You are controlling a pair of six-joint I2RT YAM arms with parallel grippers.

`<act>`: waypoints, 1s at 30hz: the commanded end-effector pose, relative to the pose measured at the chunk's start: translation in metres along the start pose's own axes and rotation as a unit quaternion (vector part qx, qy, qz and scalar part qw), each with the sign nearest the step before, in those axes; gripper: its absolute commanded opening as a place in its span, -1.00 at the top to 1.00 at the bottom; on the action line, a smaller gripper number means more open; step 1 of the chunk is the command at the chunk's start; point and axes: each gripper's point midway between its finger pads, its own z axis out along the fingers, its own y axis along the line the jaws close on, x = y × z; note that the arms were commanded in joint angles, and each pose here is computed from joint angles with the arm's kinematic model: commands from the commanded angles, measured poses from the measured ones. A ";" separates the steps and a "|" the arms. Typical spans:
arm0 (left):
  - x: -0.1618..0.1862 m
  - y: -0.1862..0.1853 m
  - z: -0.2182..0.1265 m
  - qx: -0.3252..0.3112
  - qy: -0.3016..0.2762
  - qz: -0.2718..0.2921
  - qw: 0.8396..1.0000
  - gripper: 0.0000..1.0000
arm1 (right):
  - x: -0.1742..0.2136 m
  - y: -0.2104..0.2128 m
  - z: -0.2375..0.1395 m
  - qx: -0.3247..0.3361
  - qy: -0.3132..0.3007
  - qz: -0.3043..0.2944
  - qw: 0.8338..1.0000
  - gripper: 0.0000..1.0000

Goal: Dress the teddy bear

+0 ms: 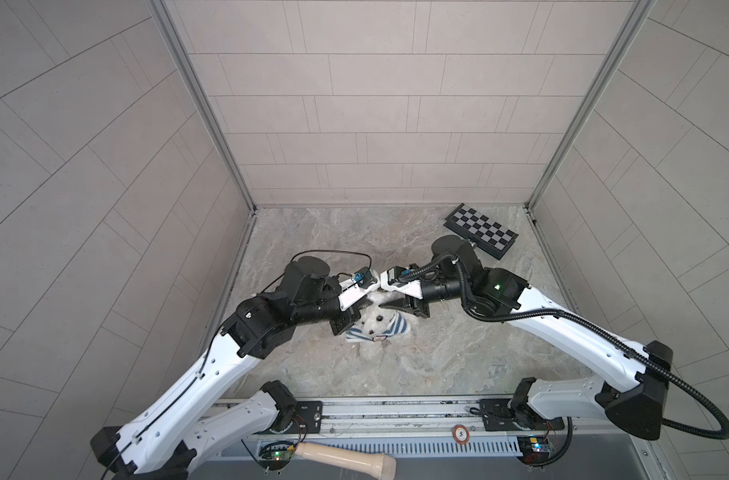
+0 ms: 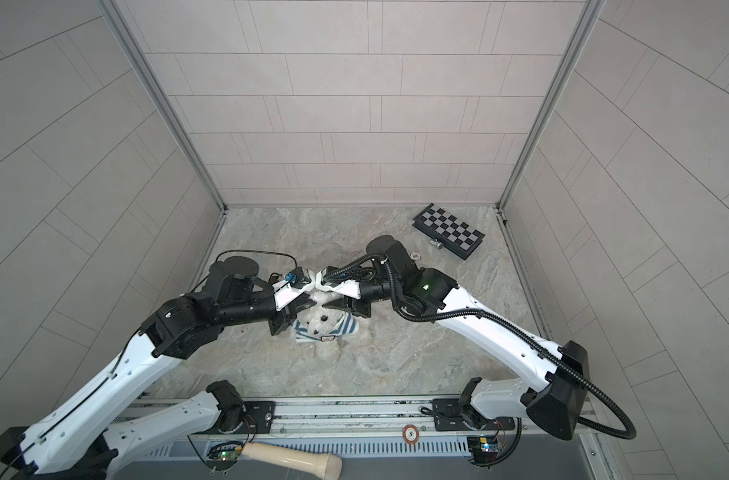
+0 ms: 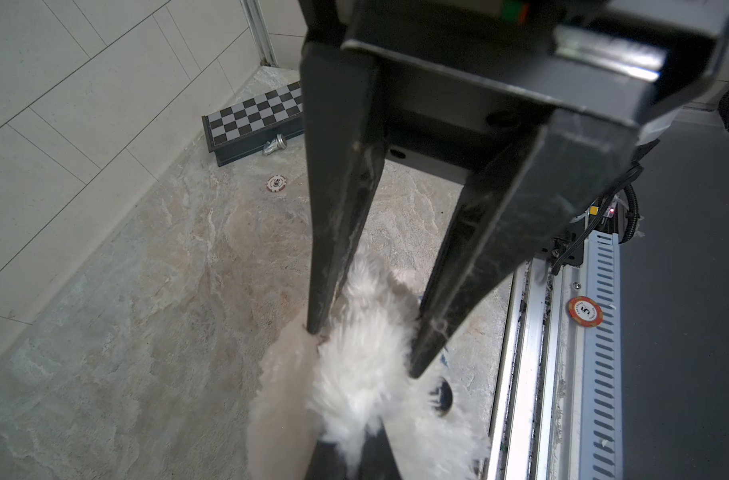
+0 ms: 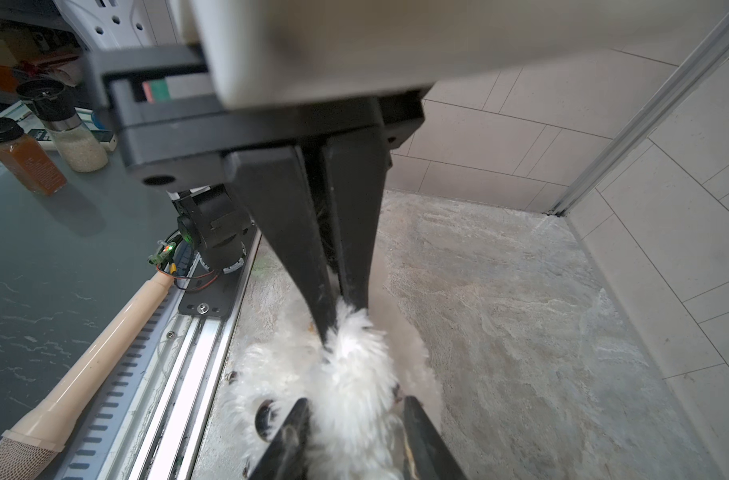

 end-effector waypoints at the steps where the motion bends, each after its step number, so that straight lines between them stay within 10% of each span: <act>1: -0.032 -0.004 -0.004 0.010 -0.066 0.027 0.997 1.00 | 0.002 0.005 -0.003 0.000 -0.014 -0.010 1.000 0.21; 18: -0.051 -0.005 -0.015 0.007 -0.119 0.022 0.993 1.00 | -0.005 0.004 -0.010 0.010 -0.048 -0.005 0.999 0.48; 25: -0.052 0.002 -0.015 -0.014 -0.129 0.005 0.992 0.97 | -0.007 -0.003 -0.019 0.041 -0.044 -0.010 0.998 1.00; 30: -0.040 0.014 -0.025 -0.055 -0.119 -0.080 0.988 -0.19 | -0.007 -0.018 -0.037 0.073 -0.076 0.011 0.994 1.00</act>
